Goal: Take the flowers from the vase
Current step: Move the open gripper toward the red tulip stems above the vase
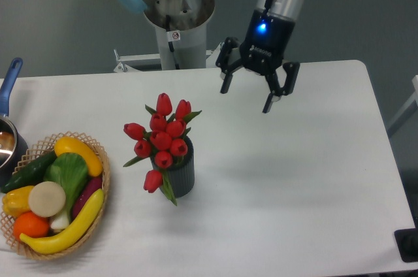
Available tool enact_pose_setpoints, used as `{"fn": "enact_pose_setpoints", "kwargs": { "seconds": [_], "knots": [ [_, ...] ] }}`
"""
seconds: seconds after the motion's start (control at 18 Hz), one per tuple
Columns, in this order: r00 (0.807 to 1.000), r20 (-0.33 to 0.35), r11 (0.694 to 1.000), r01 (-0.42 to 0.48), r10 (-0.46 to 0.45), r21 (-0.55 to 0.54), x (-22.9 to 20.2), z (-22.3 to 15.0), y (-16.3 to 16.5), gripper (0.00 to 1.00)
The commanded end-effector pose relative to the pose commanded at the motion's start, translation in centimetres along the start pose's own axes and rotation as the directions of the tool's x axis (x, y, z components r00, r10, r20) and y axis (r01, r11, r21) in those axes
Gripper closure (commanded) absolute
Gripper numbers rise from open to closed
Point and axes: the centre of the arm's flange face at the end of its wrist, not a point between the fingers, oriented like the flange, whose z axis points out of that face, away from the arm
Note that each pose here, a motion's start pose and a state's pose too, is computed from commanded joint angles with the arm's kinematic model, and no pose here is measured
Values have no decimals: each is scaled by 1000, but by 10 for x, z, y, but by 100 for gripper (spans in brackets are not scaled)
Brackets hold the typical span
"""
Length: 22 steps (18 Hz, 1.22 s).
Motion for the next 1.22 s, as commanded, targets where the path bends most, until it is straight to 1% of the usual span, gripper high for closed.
{"fn": "enact_pose_setpoints", "kwargs": {
  "seconds": [0.17, 0.28, 0.39, 0.44, 0.61, 0.83, 0.94, 1.22],
  "knots": [
    [1000, -13, 999, 28, -27, 18, 2, 1, 0, 0],
    [998, -30, 998, 50, -49, 35, 9, 3, 8, 0],
    [998, -31, 995, 54, -51, 85, 19, -6, 8, 0],
    [998, -29, 995, 58, -56, 77, 20, -5, 16, 0],
    [997, -38, 995, 76, -74, 63, 23, 1, 27, 0],
    [995, -82, 998, 51, -48, 37, 37, 24, 44, 0],
    [990, -112, 996, 85, -81, 31, 32, 37, 53, 0],
    [991, -115, 997, 76, -75, 9, 34, 46, 62, 0]
  ]
}}
